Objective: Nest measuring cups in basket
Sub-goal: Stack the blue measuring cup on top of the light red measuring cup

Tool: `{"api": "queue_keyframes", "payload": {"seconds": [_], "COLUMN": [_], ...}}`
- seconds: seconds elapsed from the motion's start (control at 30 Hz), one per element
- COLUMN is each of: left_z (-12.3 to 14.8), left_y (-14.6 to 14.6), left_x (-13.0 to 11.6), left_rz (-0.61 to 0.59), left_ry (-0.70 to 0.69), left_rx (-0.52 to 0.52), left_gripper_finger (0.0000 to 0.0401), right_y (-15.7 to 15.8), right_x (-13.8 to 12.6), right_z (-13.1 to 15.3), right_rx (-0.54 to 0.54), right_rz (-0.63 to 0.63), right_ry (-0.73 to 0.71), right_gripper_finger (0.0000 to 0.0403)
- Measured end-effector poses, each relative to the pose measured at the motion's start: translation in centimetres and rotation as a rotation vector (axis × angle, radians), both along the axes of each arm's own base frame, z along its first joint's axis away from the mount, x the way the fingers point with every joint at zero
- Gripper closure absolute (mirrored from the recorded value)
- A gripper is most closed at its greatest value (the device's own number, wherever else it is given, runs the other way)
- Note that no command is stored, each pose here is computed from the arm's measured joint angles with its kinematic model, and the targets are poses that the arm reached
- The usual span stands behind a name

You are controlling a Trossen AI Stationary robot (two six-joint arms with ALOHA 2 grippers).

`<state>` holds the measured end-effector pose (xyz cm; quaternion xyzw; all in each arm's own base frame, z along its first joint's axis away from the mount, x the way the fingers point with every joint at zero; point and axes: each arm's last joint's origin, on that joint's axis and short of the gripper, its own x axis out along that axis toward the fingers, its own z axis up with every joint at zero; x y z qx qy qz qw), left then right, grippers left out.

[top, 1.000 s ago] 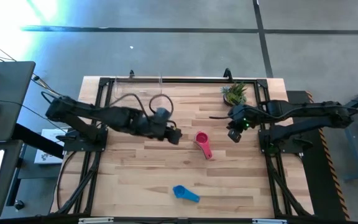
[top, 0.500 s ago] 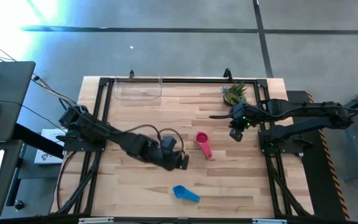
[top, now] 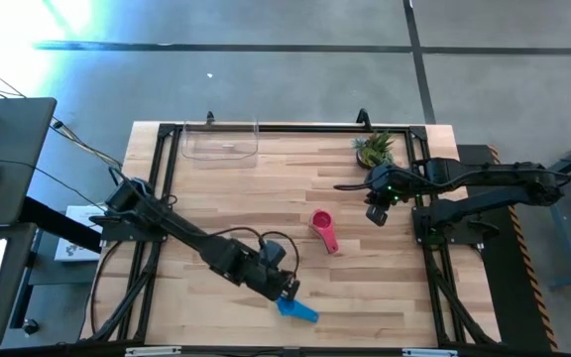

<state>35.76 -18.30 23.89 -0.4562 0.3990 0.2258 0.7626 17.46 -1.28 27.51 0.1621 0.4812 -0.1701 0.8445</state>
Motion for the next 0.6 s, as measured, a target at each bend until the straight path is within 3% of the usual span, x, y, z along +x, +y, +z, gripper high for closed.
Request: {"api": "queue_keyframes", "payload": {"seconds": [0.6], "left_z": [-5.4], "left_y": [-1.2], "left_x": [1.6], "left_rz": [-0.205], "left_ry": [0.127], "left_rx": [0.040], "left_gripper_finger": [0.0298], "right_y": [0.0], "right_x": [0.0], "right_z": [0.0], "right_rx": [0.017], "right_rz": [-0.033], "right_ry": [-0.005], "right_gripper_finger": [0.0323]}}
